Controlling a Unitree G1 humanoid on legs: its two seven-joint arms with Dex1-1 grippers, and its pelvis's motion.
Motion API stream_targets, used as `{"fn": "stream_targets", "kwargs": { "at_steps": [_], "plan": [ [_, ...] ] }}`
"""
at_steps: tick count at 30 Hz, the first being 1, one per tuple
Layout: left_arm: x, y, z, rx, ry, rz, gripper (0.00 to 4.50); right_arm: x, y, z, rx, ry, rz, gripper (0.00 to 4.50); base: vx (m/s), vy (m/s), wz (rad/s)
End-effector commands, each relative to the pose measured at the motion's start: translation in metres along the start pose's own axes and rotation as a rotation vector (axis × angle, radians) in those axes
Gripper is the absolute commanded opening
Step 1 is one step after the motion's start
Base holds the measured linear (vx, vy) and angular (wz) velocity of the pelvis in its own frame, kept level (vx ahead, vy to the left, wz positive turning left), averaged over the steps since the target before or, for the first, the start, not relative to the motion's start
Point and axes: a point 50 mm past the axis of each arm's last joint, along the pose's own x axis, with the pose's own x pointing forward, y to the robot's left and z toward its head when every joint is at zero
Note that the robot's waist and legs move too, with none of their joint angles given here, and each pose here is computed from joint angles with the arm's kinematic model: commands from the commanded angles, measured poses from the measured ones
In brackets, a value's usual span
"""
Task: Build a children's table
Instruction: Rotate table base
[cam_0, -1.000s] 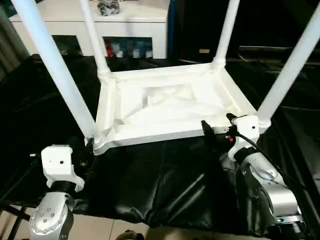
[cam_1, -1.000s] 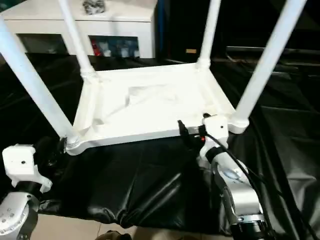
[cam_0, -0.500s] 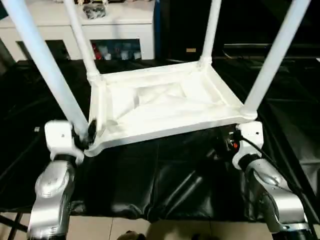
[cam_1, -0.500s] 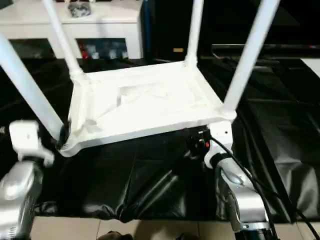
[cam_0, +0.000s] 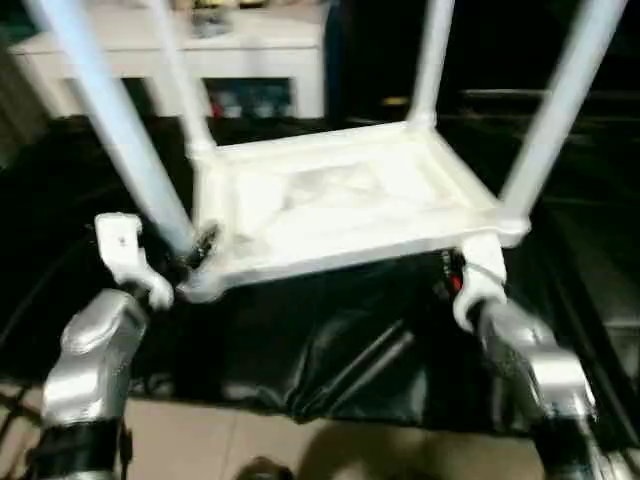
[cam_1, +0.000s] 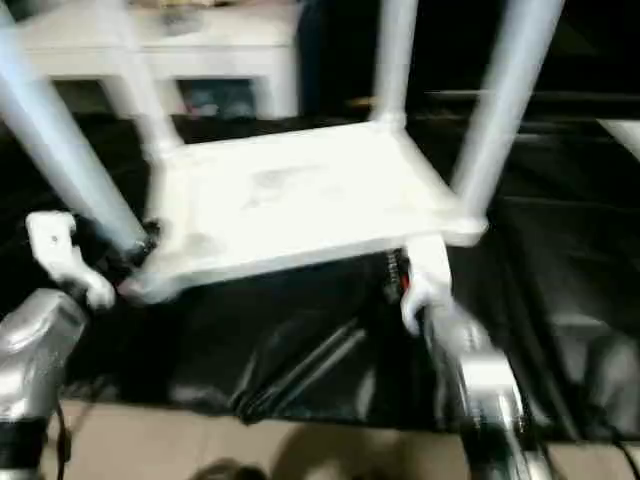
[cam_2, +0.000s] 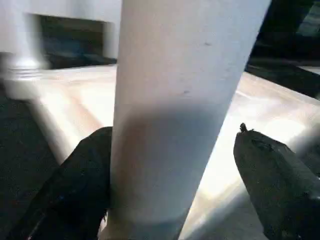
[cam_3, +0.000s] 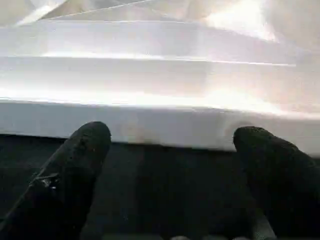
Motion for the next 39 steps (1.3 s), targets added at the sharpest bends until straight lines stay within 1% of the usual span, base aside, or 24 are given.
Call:
{"fn": "stream_targets", "kwargs": {
  "at_steps": [1, 4, 5, 6, 7, 8, 9, 11, 12, 14, 18, 20, 22, 23, 24, 25, 27, 28, 32, 34, 35, 37, 39],
  "plan": [
    [0.004, -0.006, -0.004, -0.030, 0.048, -0.096, 4.02, 0.005, 0.003, 0.003, -0.003, -0.014, 0.046, 4.50, -0.076, -0.065, 0.34],
    [0.007, -0.009, -0.003, -0.026, 0.085, -0.177, 4.02, 0.011, 0.001, 0.008, -0.033, -0.013, 0.057, 4.50, 0.000, 0.000, 0.00],
    [0.008, -0.013, -0.002, -0.020, 0.094, -0.217, 4.02, 0.013, 0.000, 0.009, -0.042, -0.006, 0.063, 4.50, 0.000, 0.000, 0.00],
    [0.011, -0.022, 0.002, -0.025, 0.100, -0.304, 4.02, 0.017, 0.000, 0.010, -0.058, 0.011, 0.076, 4.50, 0.000, 0.000, 0.00],
    [0.011, -0.025, 0.003, -0.029, 0.100, -0.325, 4.02, 0.018, 0.000, 0.010, -0.061, 0.015, 0.080, 4.50, 0.000, 0.000, 0.00],
    [0.013, -0.032, 0.007, -0.041, 0.095, -0.386, 4.02, 0.021, 0.000, 0.010, -0.074, 0.026, 0.092, 4.50, 0.000, 0.000, 0.00],
    [0.013, -0.034, 0.007, -0.043, 0.093, -0.398, 4.02, 0.021, 0.000, 0.010, -0.077, 0.028, 0.095, 4.50, 0.000, 0.000, 0.00],
    [0.016, -0.044, 0.011, -0.047, 0.077, -0.459, 4.02, 0.025, 0.002, 0.011, -0.092, 0.025, 0.109, 4.50, 0.000, 0.000, 0.00],
    [0.016, -0.044, 0.011, -0.047, 0.077, -0.459, 4.02, 0.025, 0.002, 0.011, -0.092, 0.025, 0.109, 4.50, 0.000, 0.000, 0.00],
    [0.019, -0.065, 0.016, -0.075, 0.057, -0.571, 4.02, 0.031, 0.010, 0.013, -0.104, 0.014, 0.147, 4.50, 0.000, 0.000, 0.00],
    [0.015, -0.090, 0.018, -0.133, 0.059, -0.694, 4.02, 0.036, 0.022, 0.014, -0.110, 0.009, 0.198, 4.50, 0.000, 0.000, 0.00],
    [0.013, -0.103, 0.017, -0.166, 0.063, -0.747, 4.02, 0.039, 0.030, 0.013, -0.120, 0.011, 0.234, 4.50, 0.000, 0.000, 0.00],
    [0.012, -0.122, 0.012, -0.197, 0.075, -0.811, 4.02, 0.042, 0.043, 0.012, -0.141, 0.012, 0.289, 4.50, 0.000, 0.000, 0.00],
    [0.013, -0.125, 0.011, -0.208, 0.073, -0.815, 4.02, 0.044, 0.048, 0.011, -0.145, 0.012, 0.309, 4.50, 0.000, 0.000, 0.00],
    [0.014, -0.126, 0.010, -0.213, 0.071, -0.815, 4.02, 0.044, 0.050, 0.011, -0.146, 0.011, 0.316, 4.50, 0.000, 0.000, 0.00],
    [0.016, -0.128, 0.010, -0.220, 0.067, -0.813, 4.02, 0.045, 0.056, 0.010, -0.151, 0.011, 0.337, 4.50, 0.000, 0.000, 0.00],
    [0.017, -0.130, 0.009, -0.225, 0.065, -0.809, 4.02, 0.046, 0.060, 0.010, -0.156, 0.009, 0.354, 4.50, 0.000, 0.000, 0.00],
    [0.021, -0.131, 0.009, -0.227, 0.057, -0.798, 4.02, 0.048, 0.069, 0.010, -0.156, 0.003, 0.386, 4.50, 0.000, 0.000, 0.00],
    [0.032, -0.134, 0.012, -0.217, 0.040, -0.787, 4.02, 0.050, 0.087, 0.011, -0.160, -0.011, 0.458, 4.50, 0.000, 0.000, 0.00],
    [0.043, -0.138, 0.013, -0.193, 0.032, -0.775, 4.02, 0.052, 0.096, 0.011, -0.166, -0.015, 0.472, 4.50, 0.000, 0.000, 0.00],
    [0.044, -0.138, 0.013, -0.192, 0.032, -0.775, 4.02, 0.052, 0.096, 0.011, -0.166, -0.015, 0.472, 4.50, 0.000, 0.000, 0.00],
    [0.058, -0.140, 0.014, -0.158, 0.008, -0.735, 4.02, 0.053, 0.099, 0.012, -0.159, -0.023, 0.479, 4.50, 0.000, 0.000, 0.00],
    [0.066, -0.142, 0.015, -0.145, -0.006, -0.712, 4.02, 0.054, 0.100, 0.013, -0.158, -0.025, 0.480, 4.50, 0.000, 0.000, 0.00]
  ]
}}
